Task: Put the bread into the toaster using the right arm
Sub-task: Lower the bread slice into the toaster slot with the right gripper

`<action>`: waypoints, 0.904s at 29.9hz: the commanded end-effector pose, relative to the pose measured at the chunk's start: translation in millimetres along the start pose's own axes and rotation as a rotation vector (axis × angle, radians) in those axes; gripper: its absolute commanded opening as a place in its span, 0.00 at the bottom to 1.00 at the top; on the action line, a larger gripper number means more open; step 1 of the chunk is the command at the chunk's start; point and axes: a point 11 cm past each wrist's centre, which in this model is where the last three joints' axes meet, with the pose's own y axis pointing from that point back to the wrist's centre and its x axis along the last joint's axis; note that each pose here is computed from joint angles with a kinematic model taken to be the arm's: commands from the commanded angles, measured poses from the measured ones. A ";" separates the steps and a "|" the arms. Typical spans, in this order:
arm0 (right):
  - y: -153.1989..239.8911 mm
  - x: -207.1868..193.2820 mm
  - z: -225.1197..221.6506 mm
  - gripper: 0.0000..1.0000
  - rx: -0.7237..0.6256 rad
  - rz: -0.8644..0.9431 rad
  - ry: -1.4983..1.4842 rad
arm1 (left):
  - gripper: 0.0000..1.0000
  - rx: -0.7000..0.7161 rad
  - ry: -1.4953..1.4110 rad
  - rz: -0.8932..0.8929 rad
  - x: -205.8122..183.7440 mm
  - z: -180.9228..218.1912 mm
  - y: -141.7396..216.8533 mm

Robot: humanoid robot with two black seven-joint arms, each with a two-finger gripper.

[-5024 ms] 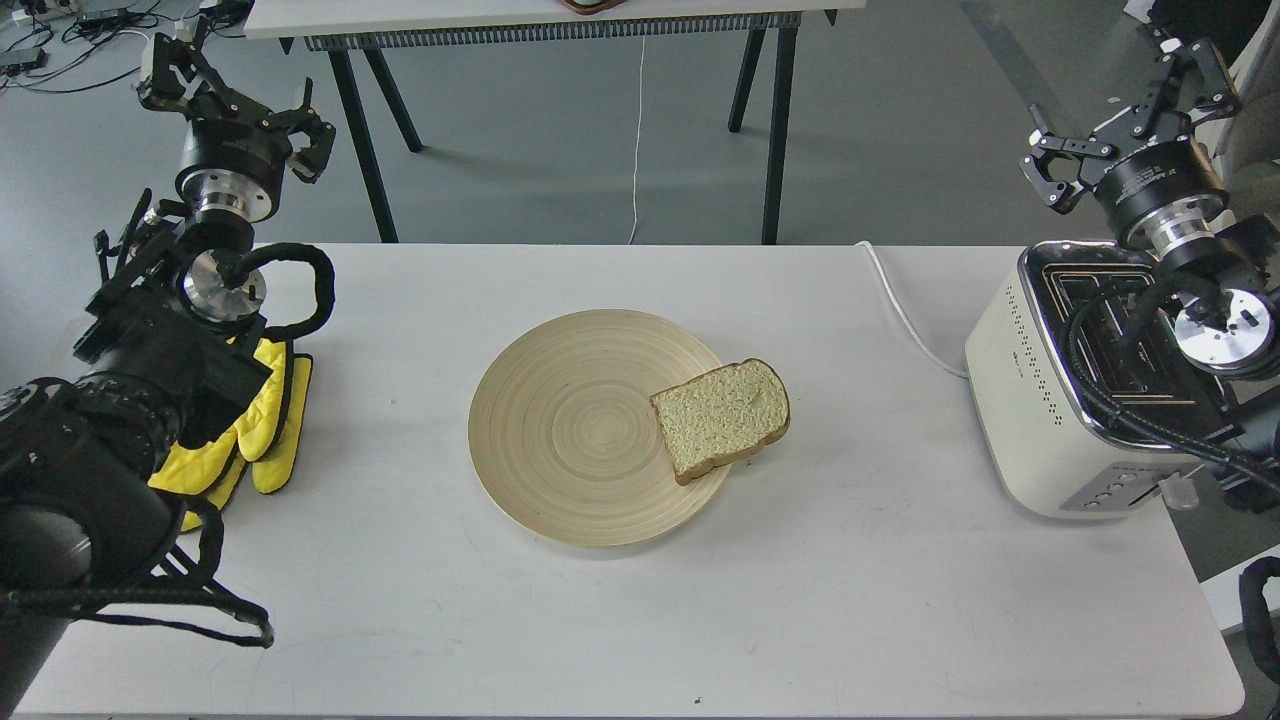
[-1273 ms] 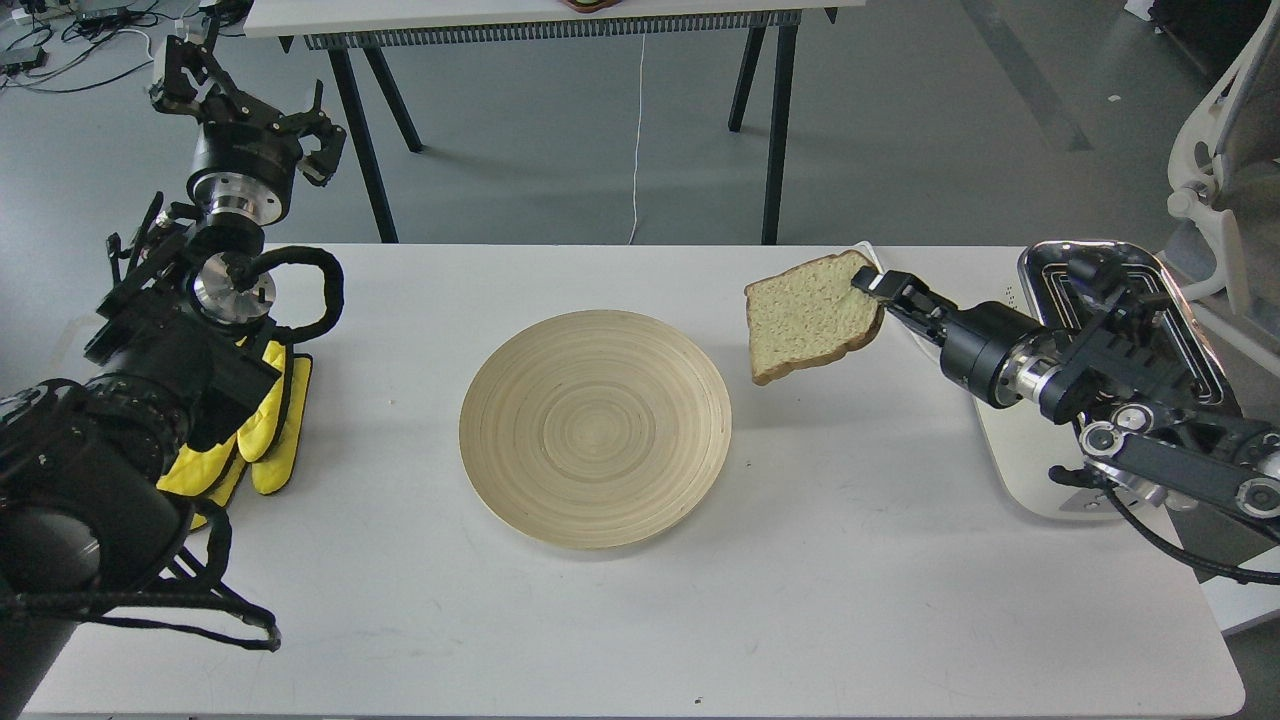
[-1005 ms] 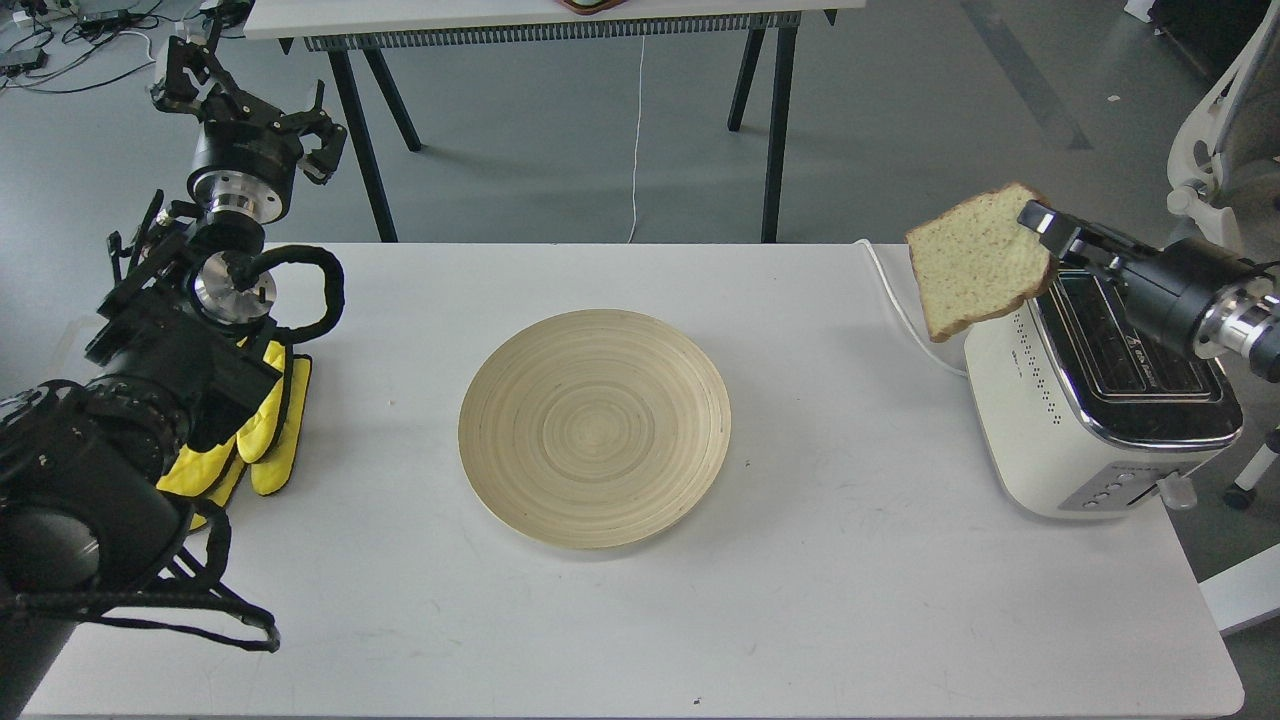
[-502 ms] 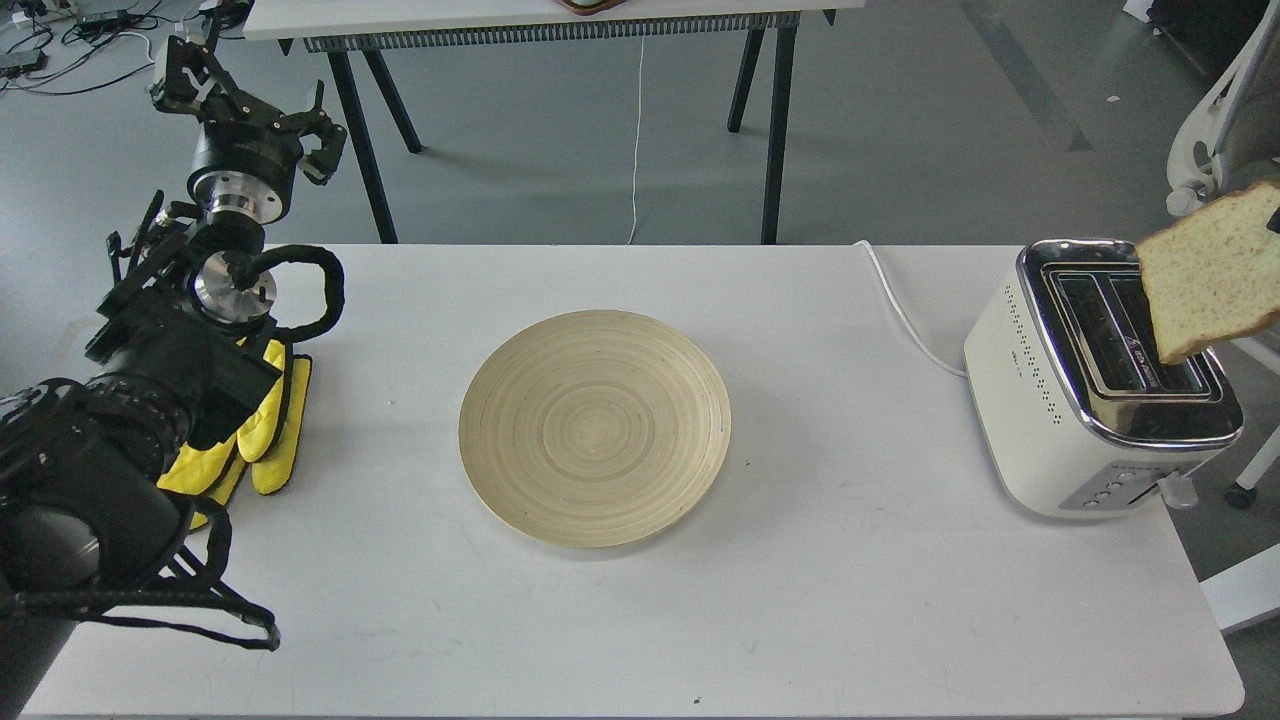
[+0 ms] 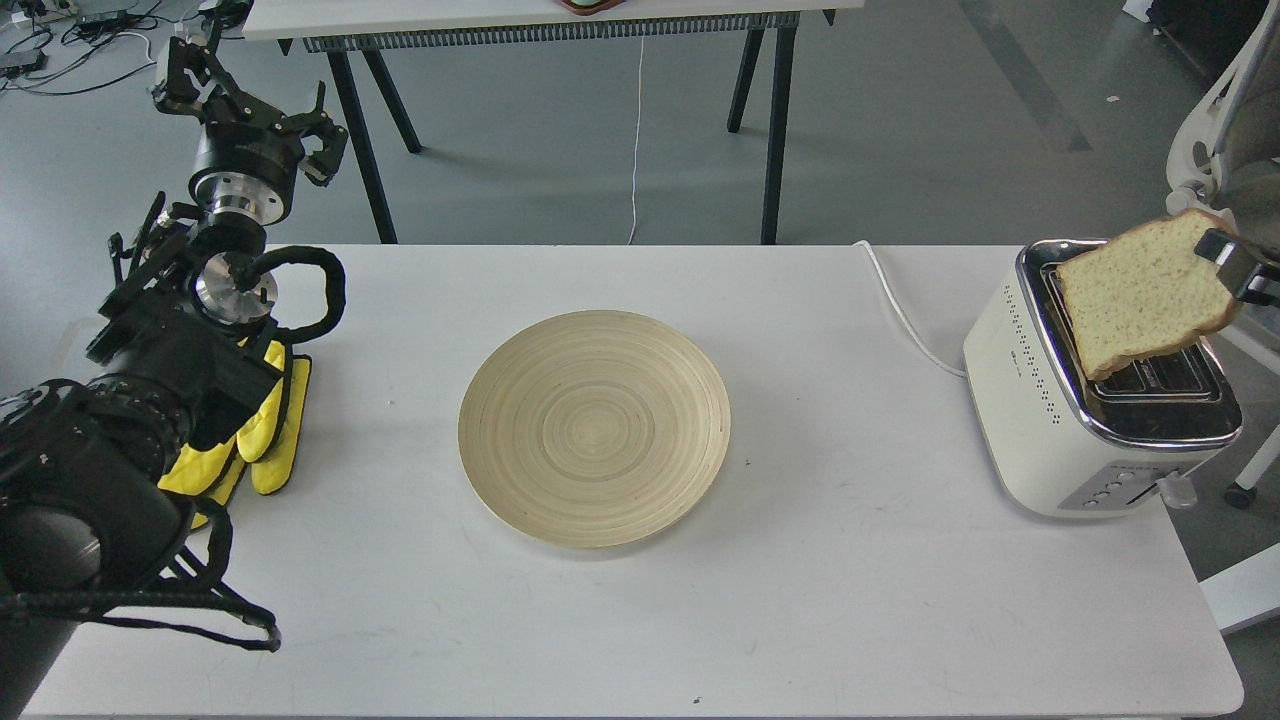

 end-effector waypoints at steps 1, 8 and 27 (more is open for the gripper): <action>0.1 -4.5 1.9 0.05 -0.005 -0.012 -0.001 | 1.00 0.000 0.000 0.000 0.0 0.0 0.0; 7.8 4.6 8.5 0.05 -0.027 0.007 0.011 | 1.00 0.000 0.000 0.000 0.0 0.0 0.0; 5.3 -8.6 17.2 0.13 -0.047 -0.022 0.003 | 1.00 0.000 0.000 0.000 0.0 0.0 0.0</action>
